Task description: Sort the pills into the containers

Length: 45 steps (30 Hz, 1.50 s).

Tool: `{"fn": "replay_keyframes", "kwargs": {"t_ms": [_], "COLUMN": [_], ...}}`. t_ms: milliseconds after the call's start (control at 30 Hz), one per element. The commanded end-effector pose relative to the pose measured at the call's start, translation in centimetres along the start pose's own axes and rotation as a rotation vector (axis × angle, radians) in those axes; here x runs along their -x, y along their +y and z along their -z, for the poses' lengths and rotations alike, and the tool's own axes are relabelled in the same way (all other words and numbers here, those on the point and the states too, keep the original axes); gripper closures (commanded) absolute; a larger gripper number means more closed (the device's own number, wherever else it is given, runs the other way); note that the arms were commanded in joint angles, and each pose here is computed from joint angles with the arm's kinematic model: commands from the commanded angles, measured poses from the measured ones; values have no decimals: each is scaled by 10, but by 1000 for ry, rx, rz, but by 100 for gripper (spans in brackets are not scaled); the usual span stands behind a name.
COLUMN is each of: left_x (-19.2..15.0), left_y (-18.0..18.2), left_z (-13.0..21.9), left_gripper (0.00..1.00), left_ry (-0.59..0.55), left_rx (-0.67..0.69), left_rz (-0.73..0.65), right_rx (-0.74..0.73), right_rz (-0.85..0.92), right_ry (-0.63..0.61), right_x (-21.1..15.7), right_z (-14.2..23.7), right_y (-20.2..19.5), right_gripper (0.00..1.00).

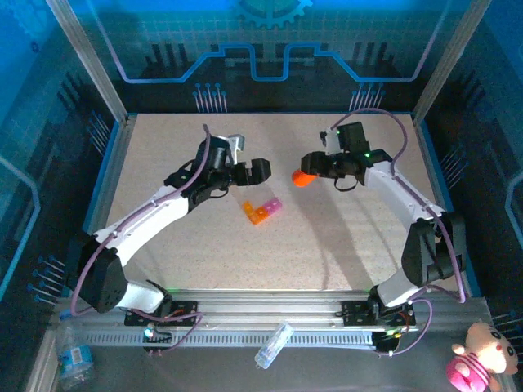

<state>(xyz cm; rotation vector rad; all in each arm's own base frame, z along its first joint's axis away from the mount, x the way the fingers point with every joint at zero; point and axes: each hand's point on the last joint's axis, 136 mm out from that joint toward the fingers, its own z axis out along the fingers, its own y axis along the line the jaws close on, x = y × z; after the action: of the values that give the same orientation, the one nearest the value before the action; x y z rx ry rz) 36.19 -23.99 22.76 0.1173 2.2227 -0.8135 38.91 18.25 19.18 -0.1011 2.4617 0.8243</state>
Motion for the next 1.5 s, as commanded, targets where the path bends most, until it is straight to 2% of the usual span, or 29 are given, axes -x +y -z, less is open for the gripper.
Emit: {"fn": "replay_keyframes", "kwargs": {"t_ms": [0,200,433,1000,1467], "left_x": [-2,-24,-28,-23,-36], "left_y": [-24,-32,-41,-39,-36], "left_z": [5,-2,-7,-18,-23], "left_gripper": [1,1,1,7,24], "left_ry": [-78,-122,-129,-87,-27], "left_rx": [-162,-289,-377,-415,-436], "left_rz": [-373,-516,-542,-556,-545], "right_rx": [275,467,563,606,603], "right_rz": [15,-5,-6,26,22], "right_ry": [5,66,117,217,234], "right_x": [14,17,8,-25,-29], "right_z": [10,6,5,-4,-11], "right_y": [57,85,103,128,131], "right_gripper": [73,74,74,75,75]}}
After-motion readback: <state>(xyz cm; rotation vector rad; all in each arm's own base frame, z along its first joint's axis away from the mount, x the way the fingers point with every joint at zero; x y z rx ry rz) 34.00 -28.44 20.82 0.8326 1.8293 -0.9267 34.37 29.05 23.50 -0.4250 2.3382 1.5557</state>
